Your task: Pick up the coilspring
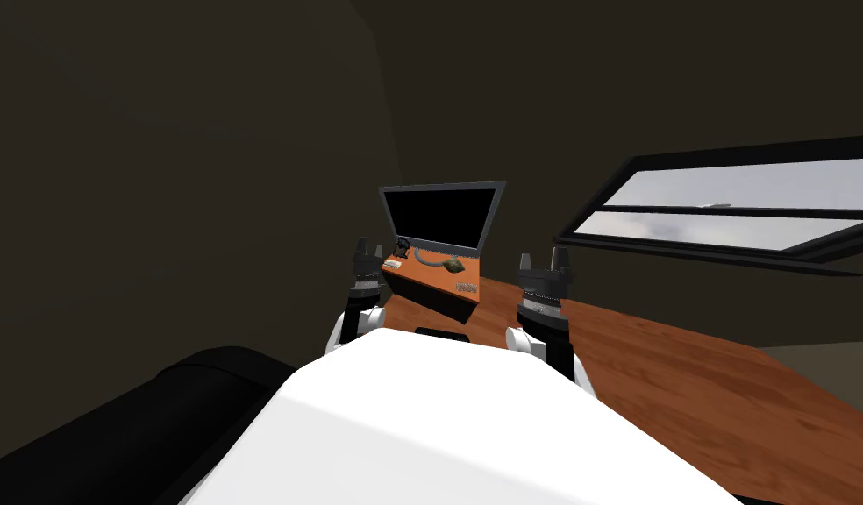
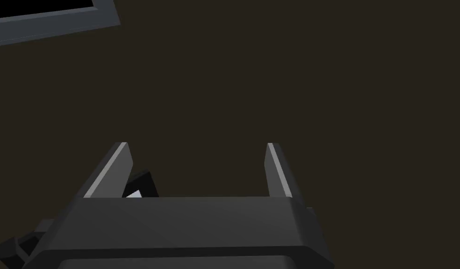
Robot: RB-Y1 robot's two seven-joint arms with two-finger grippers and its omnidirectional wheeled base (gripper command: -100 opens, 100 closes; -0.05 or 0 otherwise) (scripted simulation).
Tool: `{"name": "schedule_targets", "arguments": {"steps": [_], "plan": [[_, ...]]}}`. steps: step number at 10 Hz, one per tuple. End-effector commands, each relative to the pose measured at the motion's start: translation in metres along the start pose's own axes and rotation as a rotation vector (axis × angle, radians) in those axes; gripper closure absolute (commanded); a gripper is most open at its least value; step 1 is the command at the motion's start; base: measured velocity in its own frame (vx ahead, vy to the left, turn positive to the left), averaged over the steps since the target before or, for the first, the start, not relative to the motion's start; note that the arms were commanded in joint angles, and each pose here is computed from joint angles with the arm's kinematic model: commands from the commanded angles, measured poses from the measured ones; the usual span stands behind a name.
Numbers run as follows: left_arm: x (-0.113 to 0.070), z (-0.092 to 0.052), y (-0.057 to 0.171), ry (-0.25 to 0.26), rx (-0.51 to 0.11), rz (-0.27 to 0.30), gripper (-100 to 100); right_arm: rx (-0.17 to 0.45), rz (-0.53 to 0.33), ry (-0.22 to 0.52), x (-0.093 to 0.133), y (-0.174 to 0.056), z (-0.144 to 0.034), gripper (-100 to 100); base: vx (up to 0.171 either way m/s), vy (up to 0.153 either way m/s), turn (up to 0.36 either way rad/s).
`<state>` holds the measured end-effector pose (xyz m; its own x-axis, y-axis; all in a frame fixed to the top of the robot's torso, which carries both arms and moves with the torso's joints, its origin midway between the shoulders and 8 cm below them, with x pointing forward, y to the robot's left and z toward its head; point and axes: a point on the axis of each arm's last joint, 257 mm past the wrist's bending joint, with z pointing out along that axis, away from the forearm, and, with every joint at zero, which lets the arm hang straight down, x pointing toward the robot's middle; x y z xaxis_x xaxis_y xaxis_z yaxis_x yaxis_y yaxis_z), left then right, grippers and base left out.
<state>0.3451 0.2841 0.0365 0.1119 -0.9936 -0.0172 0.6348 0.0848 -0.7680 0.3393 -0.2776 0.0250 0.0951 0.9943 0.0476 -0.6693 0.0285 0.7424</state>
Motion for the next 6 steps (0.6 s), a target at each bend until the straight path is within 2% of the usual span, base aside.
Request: {"name": "schedule_targets", "arguments": {"steps": [1,6], "plan": [[0.000,0.000,0.000,0.000,0.000,0.000,0,0.020,-0.029,0.043,0.006,-0.007,-0.002,-100,-0.010,-0.002,0.049],[0.000,0.000,0.000,0.000,0.000,0.000,0,0.116,-0.165,0.185,0.019,-0.047,-0.016,-100,-0.042,-0.006,0.069]]}}
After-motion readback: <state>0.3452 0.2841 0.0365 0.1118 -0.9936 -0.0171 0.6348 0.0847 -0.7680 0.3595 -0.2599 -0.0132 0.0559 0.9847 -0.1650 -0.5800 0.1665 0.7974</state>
